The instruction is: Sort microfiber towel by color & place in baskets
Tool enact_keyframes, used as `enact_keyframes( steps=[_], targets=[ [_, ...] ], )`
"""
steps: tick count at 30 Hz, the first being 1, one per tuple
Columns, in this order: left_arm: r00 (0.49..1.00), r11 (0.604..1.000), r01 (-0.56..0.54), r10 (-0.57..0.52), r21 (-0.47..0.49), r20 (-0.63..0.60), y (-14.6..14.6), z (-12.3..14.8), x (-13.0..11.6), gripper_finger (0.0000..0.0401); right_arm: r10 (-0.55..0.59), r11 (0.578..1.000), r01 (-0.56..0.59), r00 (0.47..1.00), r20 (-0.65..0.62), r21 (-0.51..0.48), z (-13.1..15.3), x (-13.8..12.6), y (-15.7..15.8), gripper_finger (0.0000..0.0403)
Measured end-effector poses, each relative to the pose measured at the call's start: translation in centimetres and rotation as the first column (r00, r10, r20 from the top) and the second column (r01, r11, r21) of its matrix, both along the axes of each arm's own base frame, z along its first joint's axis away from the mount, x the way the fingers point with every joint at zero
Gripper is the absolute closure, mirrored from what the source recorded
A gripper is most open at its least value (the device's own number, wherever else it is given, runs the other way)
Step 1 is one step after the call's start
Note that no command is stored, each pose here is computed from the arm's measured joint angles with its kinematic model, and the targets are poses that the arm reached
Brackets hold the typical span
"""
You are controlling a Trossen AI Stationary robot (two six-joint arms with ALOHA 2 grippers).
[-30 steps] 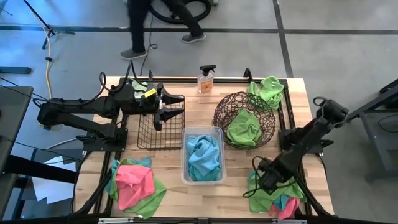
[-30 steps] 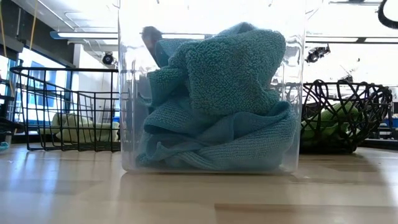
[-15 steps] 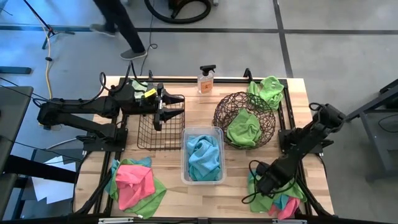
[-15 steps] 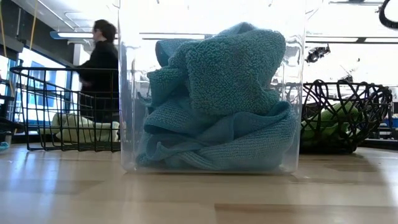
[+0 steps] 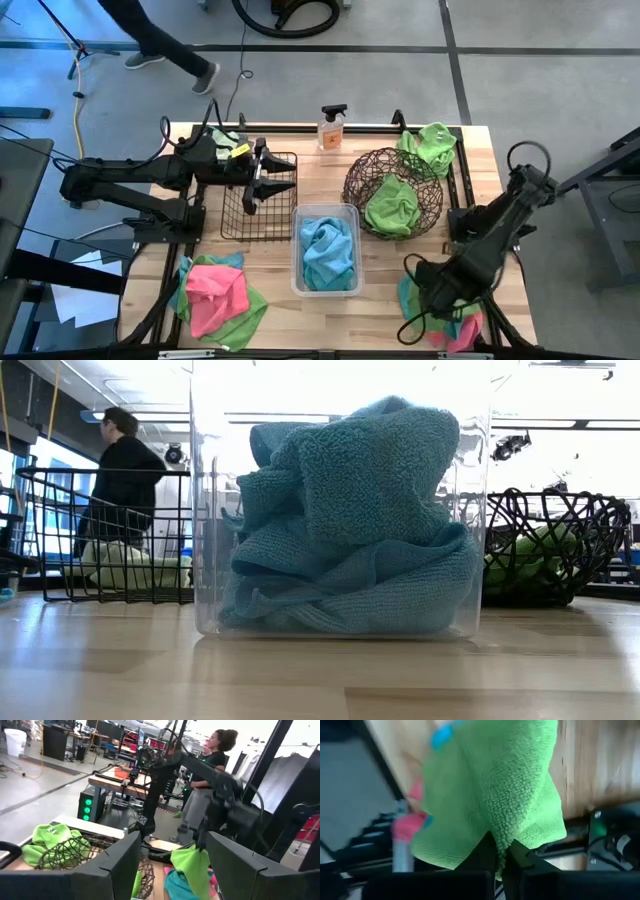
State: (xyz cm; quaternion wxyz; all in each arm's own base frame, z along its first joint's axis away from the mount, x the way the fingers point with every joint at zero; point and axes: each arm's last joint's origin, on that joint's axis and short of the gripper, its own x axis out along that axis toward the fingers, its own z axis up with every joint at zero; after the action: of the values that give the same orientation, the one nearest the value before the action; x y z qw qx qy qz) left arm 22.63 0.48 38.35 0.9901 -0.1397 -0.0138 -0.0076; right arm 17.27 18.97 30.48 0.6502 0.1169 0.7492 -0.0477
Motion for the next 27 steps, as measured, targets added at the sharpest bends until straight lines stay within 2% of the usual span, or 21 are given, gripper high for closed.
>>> enact_keyframes(
  steps=[4, 8, 14, 18, 19, 21, 24, 27],
  targets=[
    [1.0, 1.0, -0.001, 0.001, 0.005, 0.0, 0.0, 0.0, 0.0, 0.0185, -0.023, 0.997, 0.012, 0.99, 0.142, 0.076, 4.1, -1.1, -1.4, 0.0401],
    [1.0, 1.0, -0.001, 0.001, 0.011, 0.002, 0.0, 0.1, -0.1, 0.0185, -0.093, 0.987, 0.06, 0.97, 0.226, 0.147, 6.8, -2.9, -3.5, 0.0402],
    [1.0, 1.0, -0.001, 0.001, 0.014, 0.012, 0.0, 0.2, -0.3, 0.0185, -0.149, 0.982, 0.096, 0.926, 0.347, 0.165, 7.8, -4.6, -5.7, 0.0402],
    [1.0, 1.0, -0.007, 0.007, 0.016, 0.021, 0.0, 0.4, -0.6, 0.0185, -0.108, 0.983, 0.024, 0.876, 0.471, 0.181, 7.4, -3.4, -6.0, 0.0402],
    [1.0, 1.0, -0.017, 0.016, 0.023, 0.026, 0.0, 0.5, -0.7, 0.0185, -0.102, 0.984, 0.009, 0.845, 0.525, 0.177, 7.4, -2.8, -6.1, 0.0402],
    [0.999, 0.999, -0.025, 0.025, 0.023, 0.029, 0.1, 0.6, -0.8, 0.0185, -0.086, 0.989, -0.019, 0.741, 0.666, 0.149, 8.0, -1.3, -6.5, 0.0402],
    [0.998, 0.999, -0.027, 0.026, 0.02, 0.051, 0.1, 0.8, -0.9, 0.0185, -0.037, 0.998, -0.027, 0.541, 0.84, 0.062, 9.7, 0.3, -7.7, 0.0403],
    [0.998, 0.999, -0.027, 0.025, 0.02, 0.064, 0.0, 1.0, -1.2, 0.0185, 0.034, 0.999, 0.009, 0.352, 0.935, -0.04, 11.5, 1.1, -9.4, 0.0403]
  ],
)
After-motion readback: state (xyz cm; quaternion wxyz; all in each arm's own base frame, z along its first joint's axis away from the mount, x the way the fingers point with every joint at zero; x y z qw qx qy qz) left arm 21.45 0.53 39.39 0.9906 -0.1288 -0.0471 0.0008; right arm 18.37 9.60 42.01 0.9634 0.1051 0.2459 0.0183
